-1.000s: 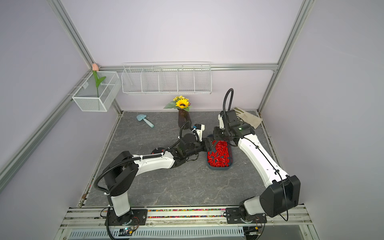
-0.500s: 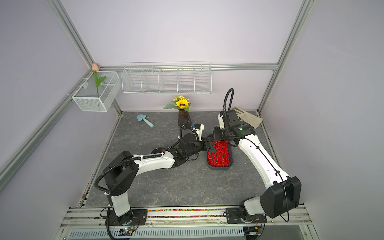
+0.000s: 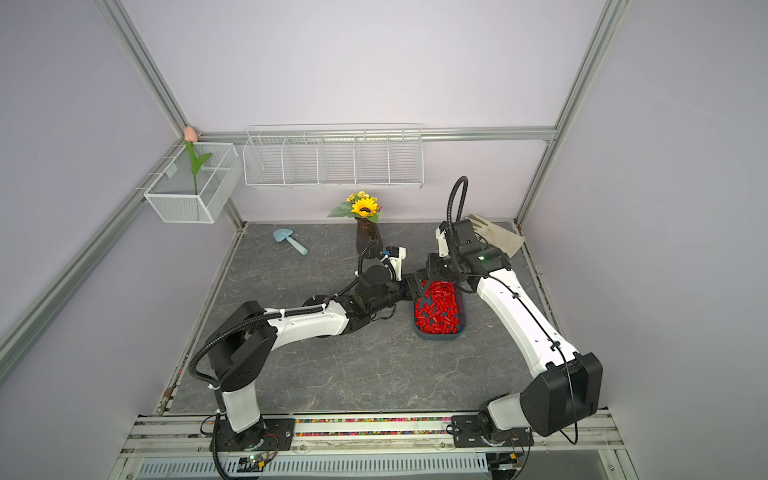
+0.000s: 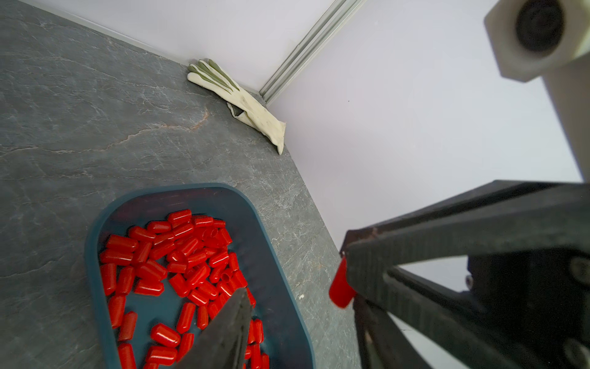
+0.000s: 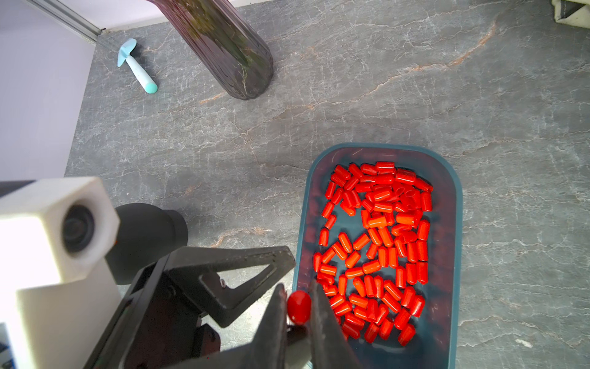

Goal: Cover the protruding screws with screw protection sleeves
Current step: Adjust the screw protection sleeve.

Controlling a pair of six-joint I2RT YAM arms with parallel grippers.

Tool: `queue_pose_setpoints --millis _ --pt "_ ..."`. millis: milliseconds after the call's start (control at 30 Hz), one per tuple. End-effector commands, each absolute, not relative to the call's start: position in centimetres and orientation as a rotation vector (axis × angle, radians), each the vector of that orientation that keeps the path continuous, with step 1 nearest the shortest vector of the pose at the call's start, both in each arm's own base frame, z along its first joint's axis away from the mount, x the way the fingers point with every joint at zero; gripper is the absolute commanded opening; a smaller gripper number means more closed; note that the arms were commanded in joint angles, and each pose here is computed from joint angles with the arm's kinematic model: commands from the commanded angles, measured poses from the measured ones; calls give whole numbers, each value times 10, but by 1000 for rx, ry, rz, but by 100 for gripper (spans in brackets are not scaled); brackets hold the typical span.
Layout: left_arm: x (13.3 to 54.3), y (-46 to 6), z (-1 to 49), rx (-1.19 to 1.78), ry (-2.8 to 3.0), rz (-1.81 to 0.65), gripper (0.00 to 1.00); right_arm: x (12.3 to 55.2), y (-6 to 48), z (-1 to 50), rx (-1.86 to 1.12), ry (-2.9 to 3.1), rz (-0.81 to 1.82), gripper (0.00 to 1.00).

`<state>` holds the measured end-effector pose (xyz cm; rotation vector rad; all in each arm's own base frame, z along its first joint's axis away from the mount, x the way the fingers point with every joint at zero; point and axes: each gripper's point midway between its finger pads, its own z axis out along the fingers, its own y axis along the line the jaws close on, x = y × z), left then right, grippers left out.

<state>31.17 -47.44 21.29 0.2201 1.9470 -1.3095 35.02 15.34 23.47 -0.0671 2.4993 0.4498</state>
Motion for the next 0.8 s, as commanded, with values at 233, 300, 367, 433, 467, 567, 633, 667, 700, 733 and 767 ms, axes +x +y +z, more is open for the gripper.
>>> queue_pose_setpoints --millis 233,300,367,433,467,567,633,667,700,733,767 --pt "325 -472 210 182 1939 -1284 53 346 154 250 -70 2465 485 17" --pt "326 -470 210 178 1939 -1281 53 345 154 250 -73 2465 486 17" --pt "327 -470 209 176 1941 -1282 54 345 154 250 -72 2466 486 17" --pt "326 -470 209 175 1941 -1281 53 345 154 250 -71 2467 486 17" --pt "326 -469 209 176 1940 -1282 53 345 154 249 -71 2468 485 17" --pt "326 -469 209 176 1940 -1282 53 345 154 249 -73 2467 486 16" --pt "325 -469 210 176 1940 -1285 53 345 154 250 -72 2465 485 16" --pt "325 -468 210 176 1939 -1285 53 345 154 250 -74 2465 484 16" --pt "325 -468 211 175 1937 -1287 53 346 154 250 -72 2464 482 16" --pt "324 -467 209 173 1939 -1290 53 346 154 251 -74 2462 483 16" --pt "323 -466 208 170 1942 -1291 53 346 154 250 -74 2463 484 16"
